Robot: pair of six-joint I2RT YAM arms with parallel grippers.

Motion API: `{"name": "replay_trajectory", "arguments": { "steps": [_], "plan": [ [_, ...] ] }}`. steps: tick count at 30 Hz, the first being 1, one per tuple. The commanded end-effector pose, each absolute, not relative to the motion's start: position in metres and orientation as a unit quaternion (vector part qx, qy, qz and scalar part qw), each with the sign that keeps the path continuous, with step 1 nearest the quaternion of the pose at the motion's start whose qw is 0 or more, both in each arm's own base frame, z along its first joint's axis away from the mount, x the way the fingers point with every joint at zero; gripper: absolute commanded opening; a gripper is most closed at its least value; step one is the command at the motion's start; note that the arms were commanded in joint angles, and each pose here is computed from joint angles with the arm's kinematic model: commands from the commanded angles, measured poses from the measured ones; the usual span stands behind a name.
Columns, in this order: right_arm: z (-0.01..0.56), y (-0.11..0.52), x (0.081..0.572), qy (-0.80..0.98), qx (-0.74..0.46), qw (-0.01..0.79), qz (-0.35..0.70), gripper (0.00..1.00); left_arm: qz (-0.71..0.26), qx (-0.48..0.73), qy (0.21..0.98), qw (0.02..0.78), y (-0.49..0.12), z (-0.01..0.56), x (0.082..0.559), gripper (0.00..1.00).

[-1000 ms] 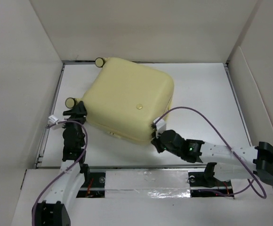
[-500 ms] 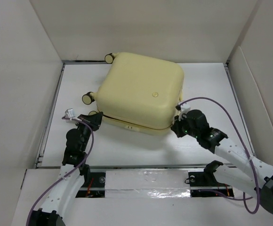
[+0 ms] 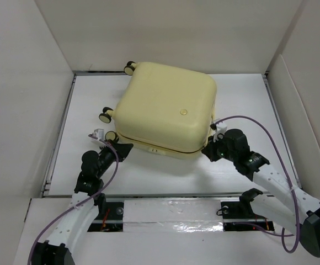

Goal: Pack the luggage

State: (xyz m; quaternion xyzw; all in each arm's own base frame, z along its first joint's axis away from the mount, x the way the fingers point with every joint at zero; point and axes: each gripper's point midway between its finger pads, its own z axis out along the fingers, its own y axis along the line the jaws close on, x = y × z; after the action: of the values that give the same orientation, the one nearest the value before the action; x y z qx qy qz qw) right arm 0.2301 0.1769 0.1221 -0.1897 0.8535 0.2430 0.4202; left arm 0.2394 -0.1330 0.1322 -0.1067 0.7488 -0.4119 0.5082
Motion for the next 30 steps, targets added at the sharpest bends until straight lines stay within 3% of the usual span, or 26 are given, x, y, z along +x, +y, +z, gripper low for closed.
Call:
{"name": "replay_trajectory", "arguments": {
  "steps": [1, 6, 9, 15, 22, 30],
  "plan": [
    [0.187, 0.199, 0.257, 0.772, -0.192, 0.531, 0.292, 0.0, -0.437, -0.024, 0.735, 0.518, -0.16, 0.151, 0.229, 0.0],
    [0.19, 0.181, 0.264, 0.788, -0.178, 0.53, 0.259, 0.0, -0.421, 0.001, 0.745, 0.518, -0.206, 0.156, 0.223, 0.0],
    [0.191, 0.174, 0.262, 0.791, -0.174, 0.528, 0.257, 0.0, -0.408, 0.037, 0.756, 0.511, -0.249, 0.164, 0.215, 0.15],
    [0.172, 0.183, 0.249, 0.798, -0.19, 0.505, 0.27, 0.0, -0.442, 0.065, 0.751, 0.486, -0.313, 0.172, 0.219, 0.23],
    [0.167, 0.18, 0.24, 0.802, -0.197, 0.504, 0.255, 0.0, -0.451, 0.098, 0.745, 0.481, -0.37, 0.175, 0.223, 0.23],
    [0.172, 0.222, 0.196, 0.784, -0.268, 0.468, 0.308, 0.0, -0.399, 0.042, 0.761, 0.509, -0.367, 0.155, 0.254, 0.21]
  ]
}}
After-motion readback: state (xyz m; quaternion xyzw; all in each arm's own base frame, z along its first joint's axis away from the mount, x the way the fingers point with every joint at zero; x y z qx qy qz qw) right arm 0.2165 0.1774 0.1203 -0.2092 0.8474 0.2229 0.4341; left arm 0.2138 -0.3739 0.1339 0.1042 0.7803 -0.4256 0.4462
